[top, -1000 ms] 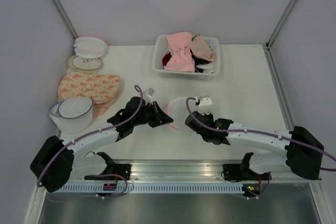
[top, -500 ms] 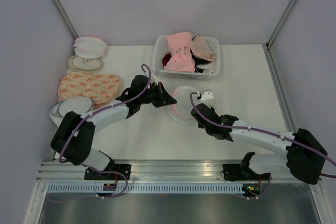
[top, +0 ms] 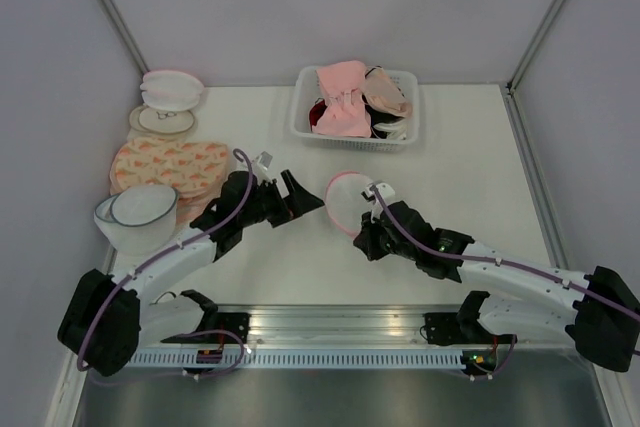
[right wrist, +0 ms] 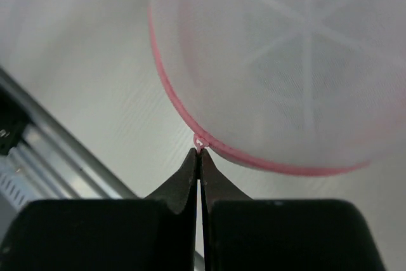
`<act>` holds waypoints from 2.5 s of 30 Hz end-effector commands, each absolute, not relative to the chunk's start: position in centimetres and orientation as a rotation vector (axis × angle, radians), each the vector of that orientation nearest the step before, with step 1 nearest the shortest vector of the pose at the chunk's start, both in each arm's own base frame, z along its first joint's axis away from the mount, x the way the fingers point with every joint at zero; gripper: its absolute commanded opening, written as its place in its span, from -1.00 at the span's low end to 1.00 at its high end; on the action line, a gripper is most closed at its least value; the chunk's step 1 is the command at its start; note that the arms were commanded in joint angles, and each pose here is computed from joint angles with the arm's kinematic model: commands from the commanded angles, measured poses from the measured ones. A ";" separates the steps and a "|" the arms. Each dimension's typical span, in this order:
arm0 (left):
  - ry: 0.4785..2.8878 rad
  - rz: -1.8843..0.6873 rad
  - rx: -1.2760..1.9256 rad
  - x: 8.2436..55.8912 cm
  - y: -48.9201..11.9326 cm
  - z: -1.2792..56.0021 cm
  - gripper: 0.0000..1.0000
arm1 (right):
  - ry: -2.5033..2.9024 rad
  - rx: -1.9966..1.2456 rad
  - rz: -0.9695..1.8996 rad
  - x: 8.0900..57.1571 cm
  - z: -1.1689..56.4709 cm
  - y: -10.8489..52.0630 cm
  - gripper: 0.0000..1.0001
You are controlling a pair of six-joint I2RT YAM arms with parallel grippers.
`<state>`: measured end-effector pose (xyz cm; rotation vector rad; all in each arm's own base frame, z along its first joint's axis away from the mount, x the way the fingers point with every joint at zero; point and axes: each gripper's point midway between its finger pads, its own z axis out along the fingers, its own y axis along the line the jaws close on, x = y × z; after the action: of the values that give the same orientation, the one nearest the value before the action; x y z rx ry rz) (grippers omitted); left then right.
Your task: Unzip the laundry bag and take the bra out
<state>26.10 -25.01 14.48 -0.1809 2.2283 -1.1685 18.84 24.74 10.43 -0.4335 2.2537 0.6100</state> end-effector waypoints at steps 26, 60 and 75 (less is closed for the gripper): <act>2.220 -1.449 -0.187 20.3 -30.3 14.8 -0.95 | 2.129 -0.740 1.046 14.4 12.8 32.4 -0.99; 2.281 -1.344 0.256 25.7 -31.4 14.8 -0.89 | 2.221 -0.157 -0.126 23.6 9.5 17.4 -0.99; 2.243 -1.234 -0.219 24.4 -25.8 14.3 0.79 | 2.212 -0.656 0.880 15.3 12.1 29.4 -0.99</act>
<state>25.43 -27.19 14.44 -0.0654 2.2723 -1.2249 19.06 23.41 9.94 -0.3846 2.2958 0.4309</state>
